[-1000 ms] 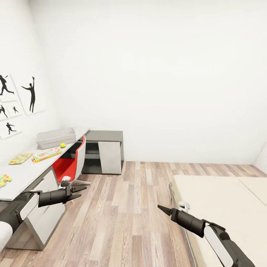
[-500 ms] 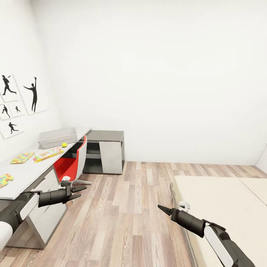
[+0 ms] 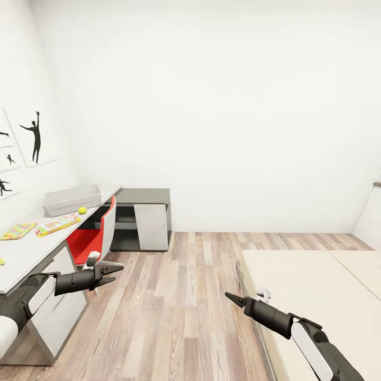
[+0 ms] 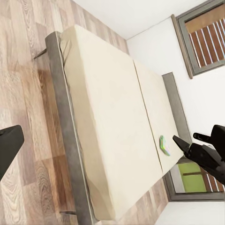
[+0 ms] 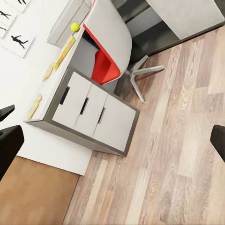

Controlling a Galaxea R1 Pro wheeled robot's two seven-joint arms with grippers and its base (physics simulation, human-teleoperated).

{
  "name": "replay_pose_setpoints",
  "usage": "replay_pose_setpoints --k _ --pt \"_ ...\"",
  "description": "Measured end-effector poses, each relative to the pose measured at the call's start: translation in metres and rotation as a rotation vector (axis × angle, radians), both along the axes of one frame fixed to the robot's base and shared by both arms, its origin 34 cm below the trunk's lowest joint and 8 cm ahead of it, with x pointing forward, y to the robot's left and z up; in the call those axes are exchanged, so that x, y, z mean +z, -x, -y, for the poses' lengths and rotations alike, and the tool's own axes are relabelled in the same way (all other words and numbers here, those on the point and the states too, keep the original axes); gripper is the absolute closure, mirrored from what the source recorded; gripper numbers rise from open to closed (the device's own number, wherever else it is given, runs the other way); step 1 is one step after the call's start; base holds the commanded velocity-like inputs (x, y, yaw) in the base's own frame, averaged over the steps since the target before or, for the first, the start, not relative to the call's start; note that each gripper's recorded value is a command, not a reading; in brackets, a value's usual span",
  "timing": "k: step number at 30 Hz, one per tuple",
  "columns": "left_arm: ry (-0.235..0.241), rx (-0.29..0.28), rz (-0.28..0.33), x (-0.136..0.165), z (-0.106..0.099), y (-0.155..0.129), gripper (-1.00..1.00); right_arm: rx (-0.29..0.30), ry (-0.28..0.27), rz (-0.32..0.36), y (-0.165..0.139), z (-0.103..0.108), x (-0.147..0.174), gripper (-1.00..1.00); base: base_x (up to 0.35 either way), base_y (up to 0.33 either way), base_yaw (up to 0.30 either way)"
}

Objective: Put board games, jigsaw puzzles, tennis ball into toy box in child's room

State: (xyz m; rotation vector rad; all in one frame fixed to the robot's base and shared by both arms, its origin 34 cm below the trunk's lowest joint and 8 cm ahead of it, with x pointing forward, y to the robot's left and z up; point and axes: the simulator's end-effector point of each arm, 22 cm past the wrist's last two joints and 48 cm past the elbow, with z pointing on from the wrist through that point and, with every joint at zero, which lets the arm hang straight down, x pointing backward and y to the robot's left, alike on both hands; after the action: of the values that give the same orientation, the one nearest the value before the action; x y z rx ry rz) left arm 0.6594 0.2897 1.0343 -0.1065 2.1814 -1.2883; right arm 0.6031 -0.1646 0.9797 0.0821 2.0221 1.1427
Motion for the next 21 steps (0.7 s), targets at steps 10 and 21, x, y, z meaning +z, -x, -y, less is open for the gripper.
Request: replay_pose_setpoints --k 10,21 --pt "0.0 0.0 0.001 0.0003 0.0 -0.0001 -1.0 0.0 0.0 0.001 -0.0002 0.0 0.0004 -1.0 -0.066 0.0 -0.009" --pt "0.0 0.0 0.0 0.0003 -0.0002 -0.0002 -1.0 0.0 0.0 0.0 -0.0003 0.0 0.0 -1.0 -0.057 0.0 -0.001"
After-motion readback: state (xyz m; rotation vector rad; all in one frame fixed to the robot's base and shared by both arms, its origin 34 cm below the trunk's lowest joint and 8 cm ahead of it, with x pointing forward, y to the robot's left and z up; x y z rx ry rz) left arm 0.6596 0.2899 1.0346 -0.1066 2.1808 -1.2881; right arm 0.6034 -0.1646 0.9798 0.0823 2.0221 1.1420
